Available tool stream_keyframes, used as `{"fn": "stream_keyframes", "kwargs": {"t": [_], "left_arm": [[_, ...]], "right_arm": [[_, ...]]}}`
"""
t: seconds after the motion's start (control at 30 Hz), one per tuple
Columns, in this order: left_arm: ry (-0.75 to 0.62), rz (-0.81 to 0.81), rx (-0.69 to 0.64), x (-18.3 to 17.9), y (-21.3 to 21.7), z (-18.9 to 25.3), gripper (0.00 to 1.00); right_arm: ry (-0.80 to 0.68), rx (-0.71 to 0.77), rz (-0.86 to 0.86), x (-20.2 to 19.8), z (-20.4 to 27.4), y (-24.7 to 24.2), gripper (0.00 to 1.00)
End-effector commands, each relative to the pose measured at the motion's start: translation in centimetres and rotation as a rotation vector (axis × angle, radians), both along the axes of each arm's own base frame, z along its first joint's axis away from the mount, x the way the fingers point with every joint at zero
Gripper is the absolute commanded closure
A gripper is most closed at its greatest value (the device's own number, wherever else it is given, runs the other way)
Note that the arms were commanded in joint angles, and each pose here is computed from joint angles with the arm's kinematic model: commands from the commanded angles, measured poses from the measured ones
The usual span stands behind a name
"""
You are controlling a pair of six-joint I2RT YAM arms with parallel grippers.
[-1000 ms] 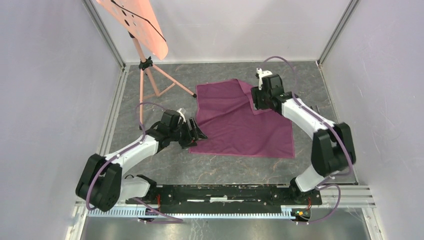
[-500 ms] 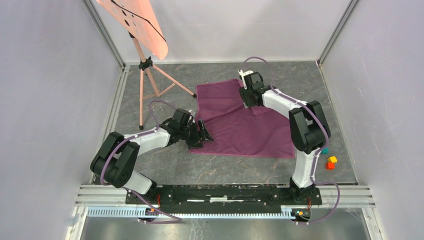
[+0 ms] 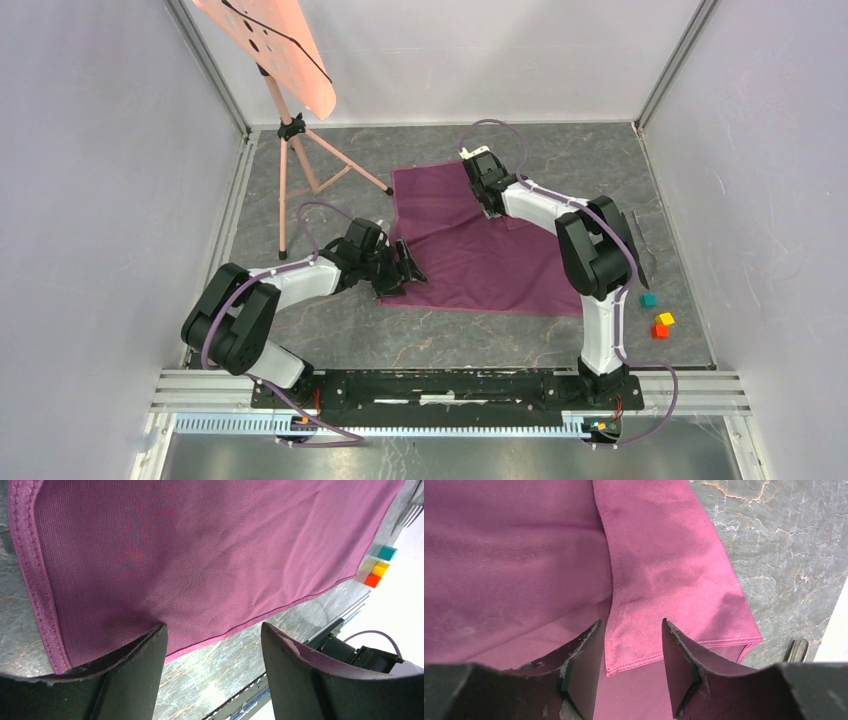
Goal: Fold the napkin into a case and place the utensils inside
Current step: Flatten out the crumpled napkin at the center of the board.
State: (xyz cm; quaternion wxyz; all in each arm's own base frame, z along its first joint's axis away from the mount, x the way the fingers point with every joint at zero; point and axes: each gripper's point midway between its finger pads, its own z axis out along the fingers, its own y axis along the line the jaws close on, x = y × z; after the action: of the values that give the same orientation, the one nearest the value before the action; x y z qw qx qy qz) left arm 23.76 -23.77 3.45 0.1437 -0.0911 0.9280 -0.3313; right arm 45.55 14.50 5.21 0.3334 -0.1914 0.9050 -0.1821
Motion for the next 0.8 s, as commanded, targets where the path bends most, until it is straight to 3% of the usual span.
{"fn": "stream_keyframes", "kwargs": {"t": [0.0,0.37,0.63,0.77], "left_arm": [[-0.034,0.031,0.03,0.3,0.7,-0.4,0.24],[-0.025,0.044,0.061,0.0,1.4,-1.1,0.22],[-0.013,0.051,0.059,-0.4,1.6,-1.6,0.22],[-0.013,0.048,0.056,-0.5,1.5,-1.6,0.22]], "right_arm": [[-0.041,-0.04,-0.04,1.3,0.8,-0.6,0.48],[-0.092,-0.087,-0.06,2.5,1.9,-1.3,0.53],[-0.073,0.065,0.005,2.1,1.1,1.0,0.46],[-0.047,0.054,-0.008,1.8,-0.1,0.8,0.47]]}}
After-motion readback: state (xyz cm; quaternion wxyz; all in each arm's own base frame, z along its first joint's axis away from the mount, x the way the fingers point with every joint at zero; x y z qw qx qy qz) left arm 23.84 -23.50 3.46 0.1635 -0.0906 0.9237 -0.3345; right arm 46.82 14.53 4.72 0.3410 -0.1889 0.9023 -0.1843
